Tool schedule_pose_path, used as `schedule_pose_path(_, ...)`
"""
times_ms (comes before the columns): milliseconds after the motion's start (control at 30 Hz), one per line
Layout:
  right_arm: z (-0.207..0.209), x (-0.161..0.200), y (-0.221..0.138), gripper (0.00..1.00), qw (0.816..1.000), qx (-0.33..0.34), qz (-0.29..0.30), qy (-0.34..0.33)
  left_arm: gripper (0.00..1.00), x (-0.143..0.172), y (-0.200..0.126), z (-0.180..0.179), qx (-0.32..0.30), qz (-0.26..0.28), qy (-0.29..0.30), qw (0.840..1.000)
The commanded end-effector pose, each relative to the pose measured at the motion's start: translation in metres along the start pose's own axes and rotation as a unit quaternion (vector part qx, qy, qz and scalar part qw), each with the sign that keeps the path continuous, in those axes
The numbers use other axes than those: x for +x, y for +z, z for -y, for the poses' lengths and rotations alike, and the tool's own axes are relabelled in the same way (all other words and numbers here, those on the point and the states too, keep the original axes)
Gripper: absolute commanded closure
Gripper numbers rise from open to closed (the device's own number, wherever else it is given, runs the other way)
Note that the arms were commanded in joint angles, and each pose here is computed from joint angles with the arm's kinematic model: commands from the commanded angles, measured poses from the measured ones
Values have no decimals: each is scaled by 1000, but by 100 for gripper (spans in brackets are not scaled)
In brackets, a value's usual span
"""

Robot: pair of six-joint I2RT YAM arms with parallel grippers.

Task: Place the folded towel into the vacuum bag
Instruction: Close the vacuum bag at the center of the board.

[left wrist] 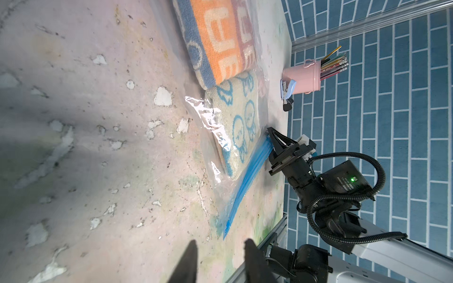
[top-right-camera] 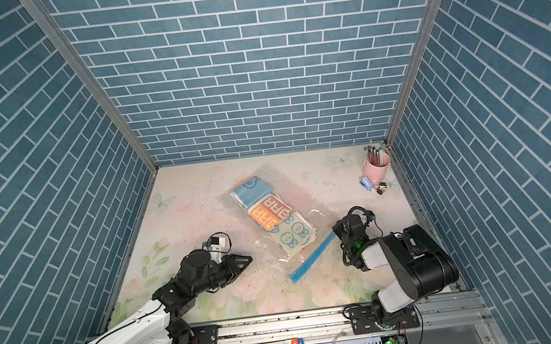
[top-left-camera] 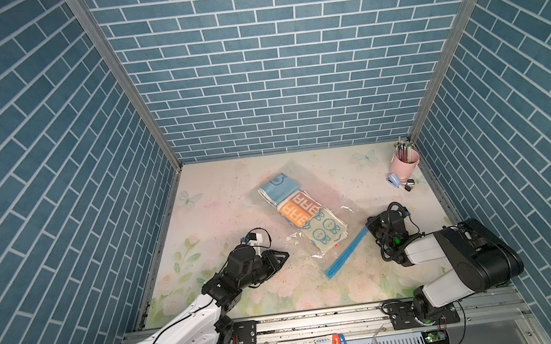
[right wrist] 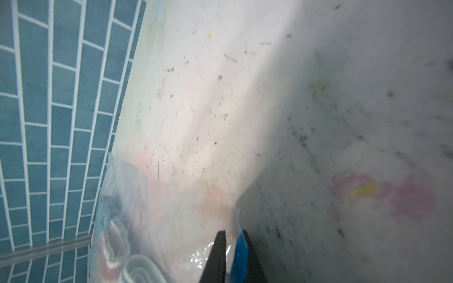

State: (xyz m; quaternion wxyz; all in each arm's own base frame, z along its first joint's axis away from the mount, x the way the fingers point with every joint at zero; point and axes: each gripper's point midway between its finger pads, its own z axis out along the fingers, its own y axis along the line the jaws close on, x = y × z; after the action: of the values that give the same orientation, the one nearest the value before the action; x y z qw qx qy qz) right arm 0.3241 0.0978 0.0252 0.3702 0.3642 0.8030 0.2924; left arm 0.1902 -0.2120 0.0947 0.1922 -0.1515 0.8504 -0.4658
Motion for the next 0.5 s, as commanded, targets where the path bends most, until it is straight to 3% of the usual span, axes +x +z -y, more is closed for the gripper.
schedule_pose_path(0,13,35,-7,69,995,15,-94,-43,50,-8,1,-5,-19,9,13,1000)
schedule_pose_path(100,11,51,-20,60,988,4,-143,-57,46,-15,3,-6,-24,14,16,999)
schedule_pose_path(233,17,51,-39,55,983,27,-165,-70,45,-28,6,-8,-27,26,8,999)
schedule_pose_path(467,22,-7,-85,44,983,99,-114,-102,45,-42,20,-6,-26,34,20,999)
